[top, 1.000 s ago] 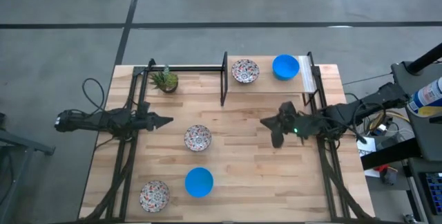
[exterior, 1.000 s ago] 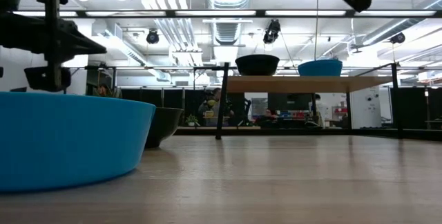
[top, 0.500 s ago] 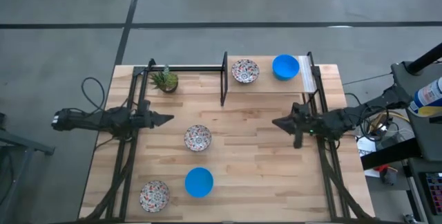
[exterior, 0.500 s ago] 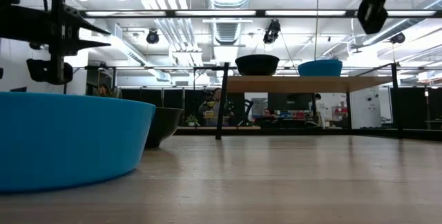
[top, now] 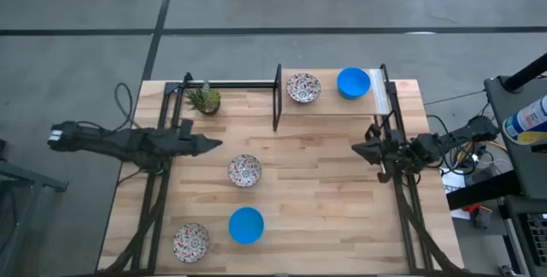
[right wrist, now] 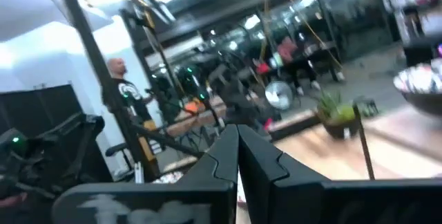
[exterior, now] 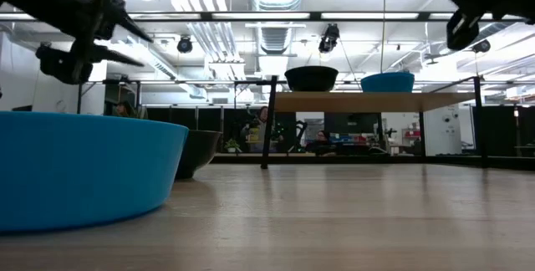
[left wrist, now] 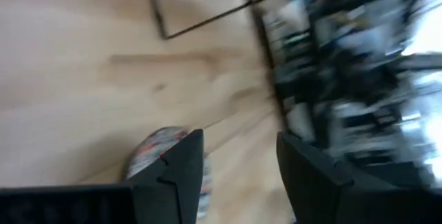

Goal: Pick & Place Mini bowls
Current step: Stack the top white patterned bowl on the white patterned bowl on the shelf

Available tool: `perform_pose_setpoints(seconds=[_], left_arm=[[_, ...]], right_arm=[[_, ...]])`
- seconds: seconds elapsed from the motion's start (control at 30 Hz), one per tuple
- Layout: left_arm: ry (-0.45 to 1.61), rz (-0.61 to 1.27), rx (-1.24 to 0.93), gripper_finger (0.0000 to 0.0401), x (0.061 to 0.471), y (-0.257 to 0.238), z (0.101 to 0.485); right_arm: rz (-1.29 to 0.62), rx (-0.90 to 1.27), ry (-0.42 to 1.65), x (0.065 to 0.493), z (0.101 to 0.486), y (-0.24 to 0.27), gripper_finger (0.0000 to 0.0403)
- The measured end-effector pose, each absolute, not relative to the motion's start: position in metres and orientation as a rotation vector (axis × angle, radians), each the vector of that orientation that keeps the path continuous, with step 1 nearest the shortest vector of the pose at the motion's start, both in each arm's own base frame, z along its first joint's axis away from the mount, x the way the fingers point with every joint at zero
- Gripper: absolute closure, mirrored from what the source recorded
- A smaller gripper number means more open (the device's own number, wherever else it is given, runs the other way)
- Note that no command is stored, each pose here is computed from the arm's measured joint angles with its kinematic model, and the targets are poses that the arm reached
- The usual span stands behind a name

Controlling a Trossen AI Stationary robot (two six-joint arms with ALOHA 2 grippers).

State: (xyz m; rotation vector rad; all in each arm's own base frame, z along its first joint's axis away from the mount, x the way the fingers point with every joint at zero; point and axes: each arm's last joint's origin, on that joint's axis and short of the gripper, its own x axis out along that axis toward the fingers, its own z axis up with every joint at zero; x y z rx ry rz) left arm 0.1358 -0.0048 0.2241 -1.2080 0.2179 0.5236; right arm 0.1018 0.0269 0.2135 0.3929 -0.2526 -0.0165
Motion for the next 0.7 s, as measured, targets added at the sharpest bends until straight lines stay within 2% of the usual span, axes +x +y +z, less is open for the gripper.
perform_pose_setpoints(seconds=[0.3,0.7], left_arm=[[0.416,0.607,-1.127,0.0227,0.179,-0.011,0.234],[0.658,0.699,-1.038,0.0227,0.212,-0.016,0.222]], right_arm=[[0.002,0.351,-0.355,0.087,0.204,0.022,0.0394],[-0.010,0.313,-0.254,0.089,0.193,0.023,0.0394]])
